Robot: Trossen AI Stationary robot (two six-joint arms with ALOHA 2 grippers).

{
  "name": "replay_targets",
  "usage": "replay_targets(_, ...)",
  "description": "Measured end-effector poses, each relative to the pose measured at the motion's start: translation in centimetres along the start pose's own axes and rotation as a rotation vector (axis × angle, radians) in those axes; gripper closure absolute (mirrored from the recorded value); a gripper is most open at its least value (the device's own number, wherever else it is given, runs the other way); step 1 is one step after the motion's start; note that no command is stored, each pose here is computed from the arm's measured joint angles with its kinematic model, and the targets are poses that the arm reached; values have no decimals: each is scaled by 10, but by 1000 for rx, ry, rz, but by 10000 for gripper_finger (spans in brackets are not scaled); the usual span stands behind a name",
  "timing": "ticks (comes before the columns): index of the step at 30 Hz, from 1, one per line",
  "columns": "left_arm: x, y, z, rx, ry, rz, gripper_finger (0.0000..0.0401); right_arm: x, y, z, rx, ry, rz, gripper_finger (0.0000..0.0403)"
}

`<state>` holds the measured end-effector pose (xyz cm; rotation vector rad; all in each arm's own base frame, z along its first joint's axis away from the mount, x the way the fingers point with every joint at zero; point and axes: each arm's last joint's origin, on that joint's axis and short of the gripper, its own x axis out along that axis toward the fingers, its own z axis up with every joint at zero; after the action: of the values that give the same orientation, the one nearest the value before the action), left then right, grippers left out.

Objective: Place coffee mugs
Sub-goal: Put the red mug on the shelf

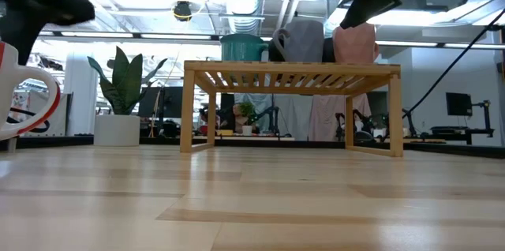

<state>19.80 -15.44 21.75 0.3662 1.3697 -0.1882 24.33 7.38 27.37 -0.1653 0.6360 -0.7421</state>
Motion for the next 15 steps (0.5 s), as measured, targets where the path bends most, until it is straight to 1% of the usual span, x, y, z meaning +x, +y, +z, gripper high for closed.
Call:
replay_targets(4,10,5,4,-23,53,-24,218,0,0,0,0,0,0,154)
replay_targets(7,12,11,6,-11,59,-21,218,0,0,0,-1,0,0,154)
replay_targets(10,13,16,7,0,67,-18,230,0,0,0,-1,0,0,154)
replay_targets(12,14,20,6,16,81,-23,256,0,0,0,-4,0,0,154)
replay_targets(15,14,25,5,45,104,-20,325,0,0,0,-7,0,0,154)
